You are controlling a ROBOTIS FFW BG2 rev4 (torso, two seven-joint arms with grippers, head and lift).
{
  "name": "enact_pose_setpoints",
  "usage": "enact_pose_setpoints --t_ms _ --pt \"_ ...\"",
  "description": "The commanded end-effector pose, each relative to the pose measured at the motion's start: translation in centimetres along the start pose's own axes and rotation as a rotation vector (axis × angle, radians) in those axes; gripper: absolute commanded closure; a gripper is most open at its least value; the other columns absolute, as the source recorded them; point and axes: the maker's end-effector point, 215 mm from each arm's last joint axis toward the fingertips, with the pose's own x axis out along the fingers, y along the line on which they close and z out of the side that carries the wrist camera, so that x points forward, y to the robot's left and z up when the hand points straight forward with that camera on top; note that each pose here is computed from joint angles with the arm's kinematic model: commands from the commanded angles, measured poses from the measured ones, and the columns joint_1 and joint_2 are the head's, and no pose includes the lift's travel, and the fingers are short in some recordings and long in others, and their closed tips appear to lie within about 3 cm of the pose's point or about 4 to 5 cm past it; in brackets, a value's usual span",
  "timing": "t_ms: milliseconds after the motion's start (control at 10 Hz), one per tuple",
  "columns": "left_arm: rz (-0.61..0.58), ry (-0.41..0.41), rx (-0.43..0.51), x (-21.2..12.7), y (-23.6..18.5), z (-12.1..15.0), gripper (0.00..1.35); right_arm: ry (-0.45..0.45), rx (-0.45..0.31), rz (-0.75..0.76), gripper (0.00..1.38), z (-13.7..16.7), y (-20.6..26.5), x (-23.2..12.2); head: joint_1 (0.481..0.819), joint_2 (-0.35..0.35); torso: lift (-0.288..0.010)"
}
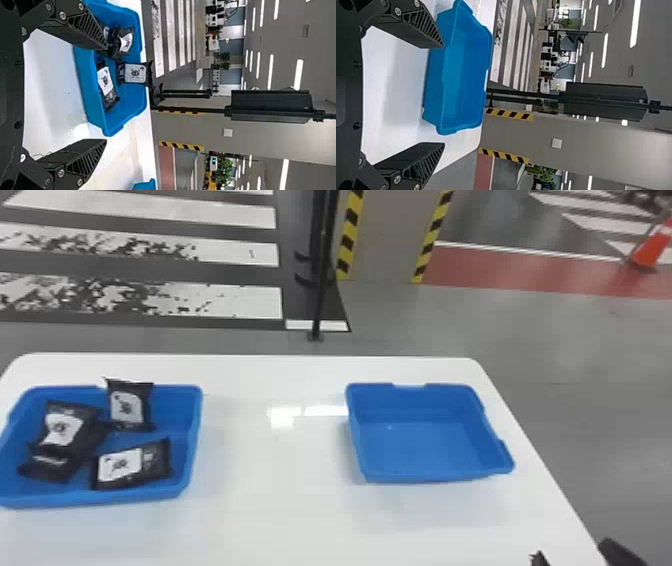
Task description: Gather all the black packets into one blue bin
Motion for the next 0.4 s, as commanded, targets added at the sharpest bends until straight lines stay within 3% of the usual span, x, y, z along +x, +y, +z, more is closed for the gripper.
enact_pose_setpoints --t_ms 0,300 --pt "0.001 0.0 -0.003 0.02 0.02 -0.06 0.21 -0.002 0.002 -0.002 0.15 0.02 -0.01 0.03 0.695 -0.204 -0.11" --pt "-0.002 -0.004 -0.007 0.11 -0.12 -0.04 0.21 -0.003 0.004 -0.003 0.15 0.04 -0.04 0.11 0.695 -0.206 -0.11"
